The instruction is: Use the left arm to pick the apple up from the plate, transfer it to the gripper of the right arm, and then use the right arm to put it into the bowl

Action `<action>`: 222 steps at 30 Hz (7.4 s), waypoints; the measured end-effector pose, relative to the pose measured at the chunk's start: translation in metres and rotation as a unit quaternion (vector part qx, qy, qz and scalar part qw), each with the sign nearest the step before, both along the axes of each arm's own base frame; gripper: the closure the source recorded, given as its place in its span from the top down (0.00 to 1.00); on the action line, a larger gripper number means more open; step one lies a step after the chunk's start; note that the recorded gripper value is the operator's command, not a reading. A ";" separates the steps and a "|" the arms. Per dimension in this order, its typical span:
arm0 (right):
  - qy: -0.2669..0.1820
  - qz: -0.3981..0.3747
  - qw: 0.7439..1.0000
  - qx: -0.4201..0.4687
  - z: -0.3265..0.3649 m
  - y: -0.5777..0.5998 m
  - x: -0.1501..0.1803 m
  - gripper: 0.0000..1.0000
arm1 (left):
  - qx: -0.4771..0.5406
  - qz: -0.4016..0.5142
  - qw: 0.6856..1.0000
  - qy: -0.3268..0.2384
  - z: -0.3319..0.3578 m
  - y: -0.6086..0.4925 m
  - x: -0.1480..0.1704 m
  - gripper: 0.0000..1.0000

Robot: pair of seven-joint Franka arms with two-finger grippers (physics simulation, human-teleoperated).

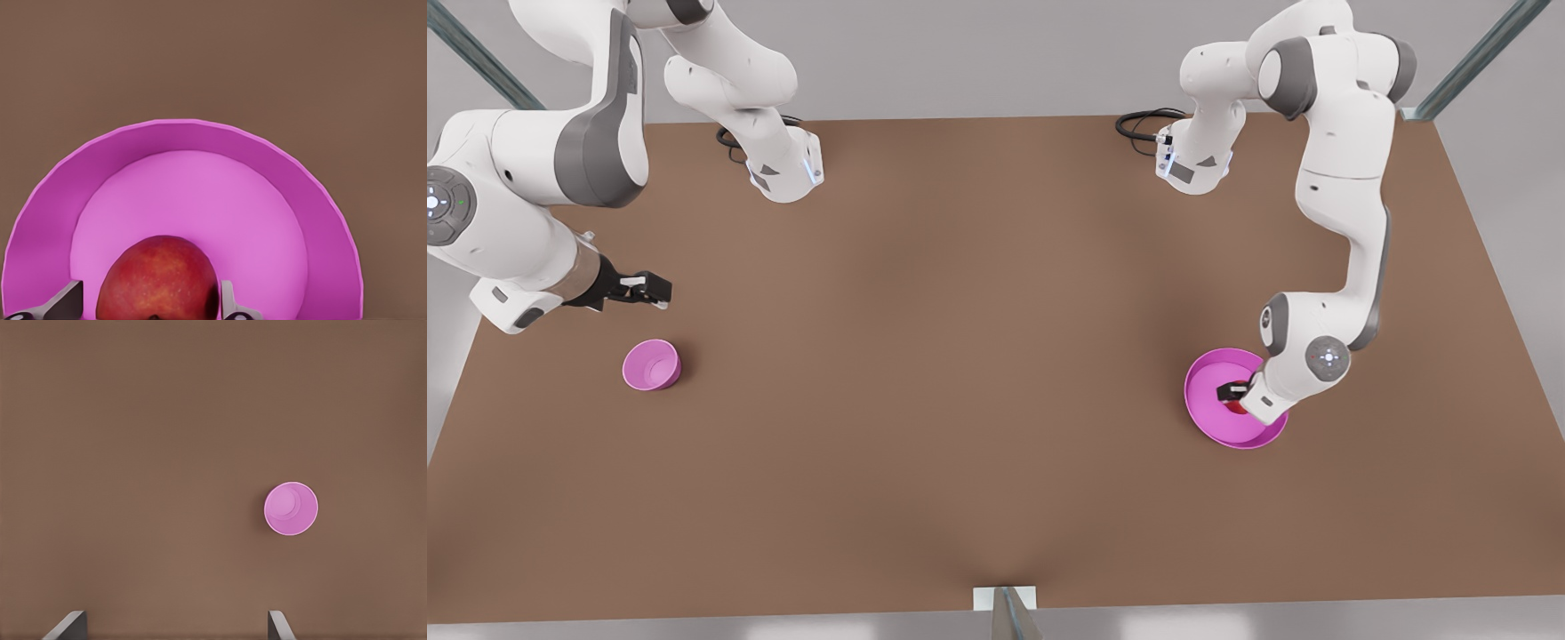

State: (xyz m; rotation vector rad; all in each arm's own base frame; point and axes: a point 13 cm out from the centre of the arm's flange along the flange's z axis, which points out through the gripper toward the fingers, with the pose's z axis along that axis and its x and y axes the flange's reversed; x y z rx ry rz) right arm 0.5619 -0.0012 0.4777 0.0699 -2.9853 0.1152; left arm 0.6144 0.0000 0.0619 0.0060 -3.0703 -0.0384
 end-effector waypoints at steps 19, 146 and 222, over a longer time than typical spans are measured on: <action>0.005 -0.002 1.000 -0.004 -0.006 -0.003 0.002 1.00 | -0.001 -0.006 1.000 -0.002 -0.013 -0.004 -0.003 0.80; -0.355 0.389 0.553 0.646 -0.232 0.496 0.111 0.89 | -0.624 0.041 0.779 0.043 0.207 -0.536 0.070 1.00; 0.036 0.738 0.665 0.106 -0.381 -0.218 -0.040 1.00 | 0.021 0.020 0.991 0.128 0.366 -0.114 -0.065 1.00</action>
